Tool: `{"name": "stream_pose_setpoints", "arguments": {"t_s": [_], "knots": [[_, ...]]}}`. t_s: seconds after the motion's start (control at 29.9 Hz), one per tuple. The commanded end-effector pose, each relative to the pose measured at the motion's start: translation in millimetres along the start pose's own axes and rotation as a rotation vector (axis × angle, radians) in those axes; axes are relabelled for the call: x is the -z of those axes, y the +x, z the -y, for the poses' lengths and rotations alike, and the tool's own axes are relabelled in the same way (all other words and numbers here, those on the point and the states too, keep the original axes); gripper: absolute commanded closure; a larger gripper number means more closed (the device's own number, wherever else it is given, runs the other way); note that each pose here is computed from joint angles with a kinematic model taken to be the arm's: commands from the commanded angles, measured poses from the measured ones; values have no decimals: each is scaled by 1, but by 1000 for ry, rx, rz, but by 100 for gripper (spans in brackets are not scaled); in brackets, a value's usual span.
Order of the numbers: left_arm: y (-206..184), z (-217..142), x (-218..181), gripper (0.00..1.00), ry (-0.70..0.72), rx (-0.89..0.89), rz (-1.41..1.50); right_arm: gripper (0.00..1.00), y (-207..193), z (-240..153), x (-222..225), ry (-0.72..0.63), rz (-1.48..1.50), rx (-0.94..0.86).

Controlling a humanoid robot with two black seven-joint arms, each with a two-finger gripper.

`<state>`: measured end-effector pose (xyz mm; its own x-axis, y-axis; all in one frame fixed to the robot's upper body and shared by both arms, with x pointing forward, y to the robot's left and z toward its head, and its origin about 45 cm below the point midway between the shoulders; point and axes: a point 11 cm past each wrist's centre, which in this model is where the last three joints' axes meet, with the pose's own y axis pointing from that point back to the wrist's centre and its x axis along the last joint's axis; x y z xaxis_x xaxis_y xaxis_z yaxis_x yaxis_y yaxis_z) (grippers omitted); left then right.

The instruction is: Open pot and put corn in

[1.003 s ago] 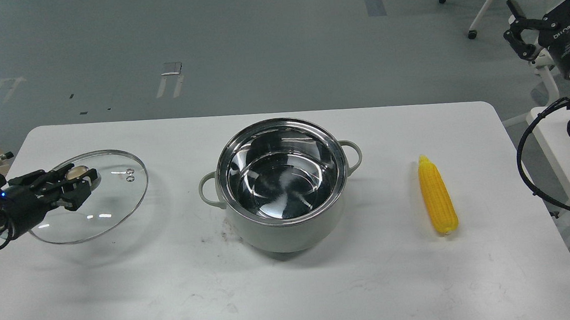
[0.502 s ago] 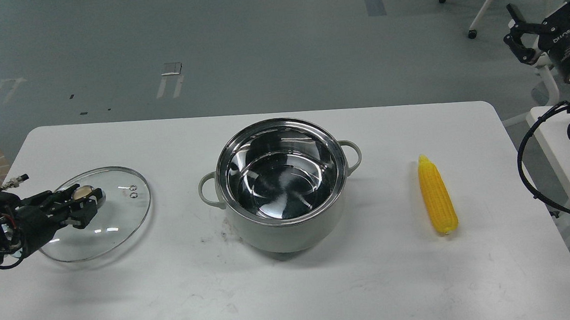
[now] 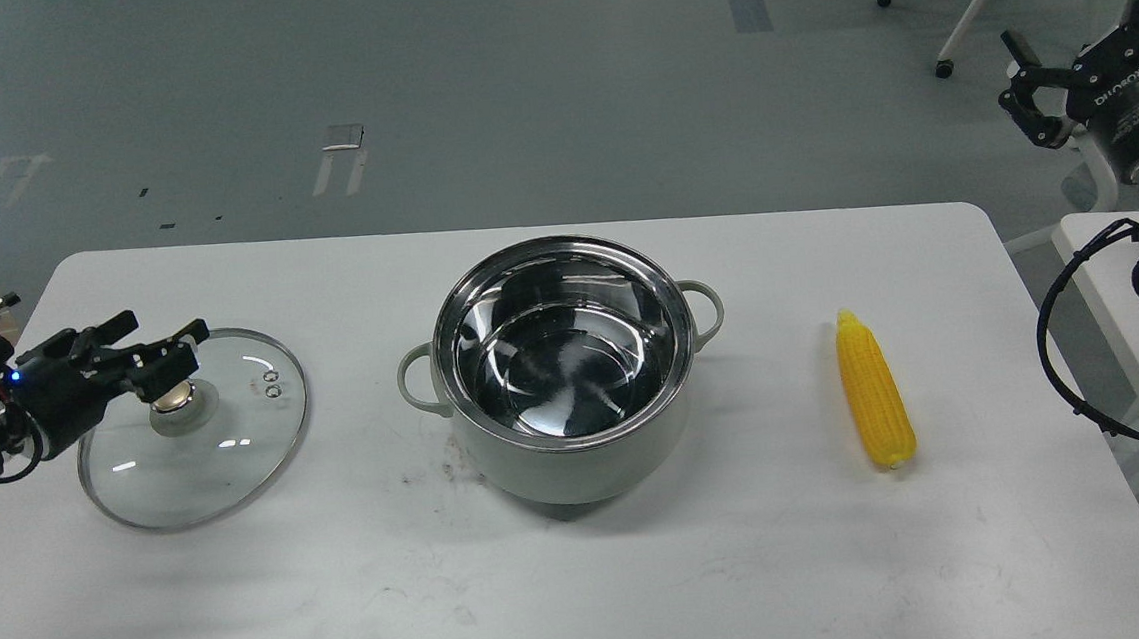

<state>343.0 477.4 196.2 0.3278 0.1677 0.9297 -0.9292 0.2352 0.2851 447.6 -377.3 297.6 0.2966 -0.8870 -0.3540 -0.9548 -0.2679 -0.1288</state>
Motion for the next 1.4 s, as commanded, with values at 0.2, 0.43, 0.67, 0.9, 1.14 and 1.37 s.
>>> {"name": "stream_pose_setpoints", "arguments": {"t_s": [0.2, 0.43, 0.67, 0.9, 1.14, 1.37], "knots": [[143, 83, -103, 6, -337, -288, -703, 0, -8, -21, 4, -261, -617, 82], [189, 80, -127, 2, -673, -292, -1362, 0, -28, -42, -16, -490, -1097, 262], [188, 83, -145, 2, -826, -252, -1526, 0, -25, -75, -70, -684, -1268, 361], [185, 79, -140, 2, -818, -257, -1523, 0, -15, -106, -121, -840, -1403, 449], [182, 77, -137, 2, -813, -261, -1527, 2, -17, -115, -156, -883, -1374, 471], [180, 71, -144, 2, -836, -233, -1521, 12, -32, -108, -181, -875, -1360, 491]]}}
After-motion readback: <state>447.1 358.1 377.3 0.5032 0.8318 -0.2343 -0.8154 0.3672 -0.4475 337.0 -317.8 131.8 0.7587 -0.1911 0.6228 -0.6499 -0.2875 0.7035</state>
